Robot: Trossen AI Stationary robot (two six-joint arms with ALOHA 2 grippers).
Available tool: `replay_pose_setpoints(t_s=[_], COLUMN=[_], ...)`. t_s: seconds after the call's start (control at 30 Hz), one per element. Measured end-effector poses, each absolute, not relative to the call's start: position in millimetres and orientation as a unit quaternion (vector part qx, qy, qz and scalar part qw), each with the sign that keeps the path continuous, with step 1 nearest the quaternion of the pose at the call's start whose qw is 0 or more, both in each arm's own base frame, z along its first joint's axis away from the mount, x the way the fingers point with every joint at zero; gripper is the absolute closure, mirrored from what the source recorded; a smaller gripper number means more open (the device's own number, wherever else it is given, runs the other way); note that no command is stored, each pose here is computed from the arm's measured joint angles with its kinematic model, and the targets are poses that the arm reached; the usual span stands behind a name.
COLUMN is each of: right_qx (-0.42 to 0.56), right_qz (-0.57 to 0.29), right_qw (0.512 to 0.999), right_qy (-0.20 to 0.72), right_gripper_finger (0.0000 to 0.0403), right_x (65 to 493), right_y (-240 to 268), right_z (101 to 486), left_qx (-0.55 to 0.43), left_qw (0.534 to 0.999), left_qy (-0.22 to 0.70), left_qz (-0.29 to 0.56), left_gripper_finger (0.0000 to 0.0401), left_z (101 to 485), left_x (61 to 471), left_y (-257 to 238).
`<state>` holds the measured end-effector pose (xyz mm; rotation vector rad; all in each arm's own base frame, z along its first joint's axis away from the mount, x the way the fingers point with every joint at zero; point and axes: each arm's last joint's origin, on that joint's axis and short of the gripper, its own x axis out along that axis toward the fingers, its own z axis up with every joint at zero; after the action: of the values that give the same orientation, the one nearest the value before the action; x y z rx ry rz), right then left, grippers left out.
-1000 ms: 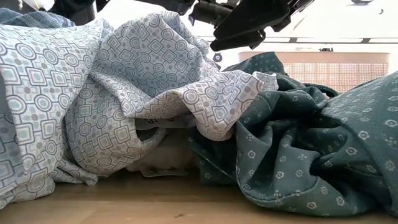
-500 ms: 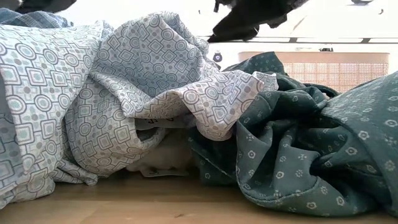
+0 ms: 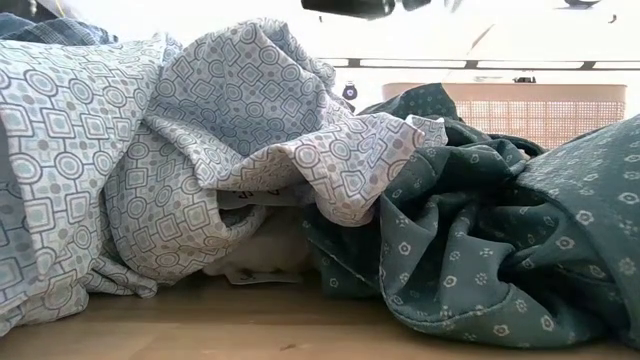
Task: Sort clothes
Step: Adjust the clothes
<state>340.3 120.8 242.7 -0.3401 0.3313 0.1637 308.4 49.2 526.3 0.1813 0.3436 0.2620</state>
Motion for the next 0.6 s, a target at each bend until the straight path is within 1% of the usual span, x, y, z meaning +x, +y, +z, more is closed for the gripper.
replay_pose_setpoints(t_s=[0.07, 0.13, 0.23, 0.37, 0.5, 0.6], right_qx=[-0.131, -0.116, -0.122, -0.113, -0.107, -0.083], right_qz=[0.074, 0.06, -0.007, -0.103, -0.124, -0.13], right_qw=[0.976, 0.98, 0.983, 0.981, 0.98, 0.983], right_qy=[0.155, 0.149, 0.14, 0.118, 0.108, 0.1], right_gripper_finger=[0.0229, 0.0229, 0.0229, 0.0229, 0.0229, 0.0229], right_x=[341, 342, 339, 329, 314, 302], right_y=[121, 121, 116, 106, 100, 96], right_z=[245, 246, 253, 274, 294, 308], left_qx=[0.088, 0.087, 0.087, 0.092, 0.098, 0.101], left_qw=[0.969, 0.964, 0.956, 0.945, 0.933, 0.924], left_qy=[0.184, 0.199, 0.219, 0.242, 0.26, 0.264], left_qz=[0.14, 0.152, 0.173, 0.198, 0.229, 0.257], left_gripper_finger=[0.0249, 0.0249, 0.0249, 0.0249, 0.0249, 0.0249], left_z=[529, 529, 524, 512, 494, 478], left_x=[295, 285, 273, 262, 252, 240], left_y=[38, 28, 14, -4, -21, -33])
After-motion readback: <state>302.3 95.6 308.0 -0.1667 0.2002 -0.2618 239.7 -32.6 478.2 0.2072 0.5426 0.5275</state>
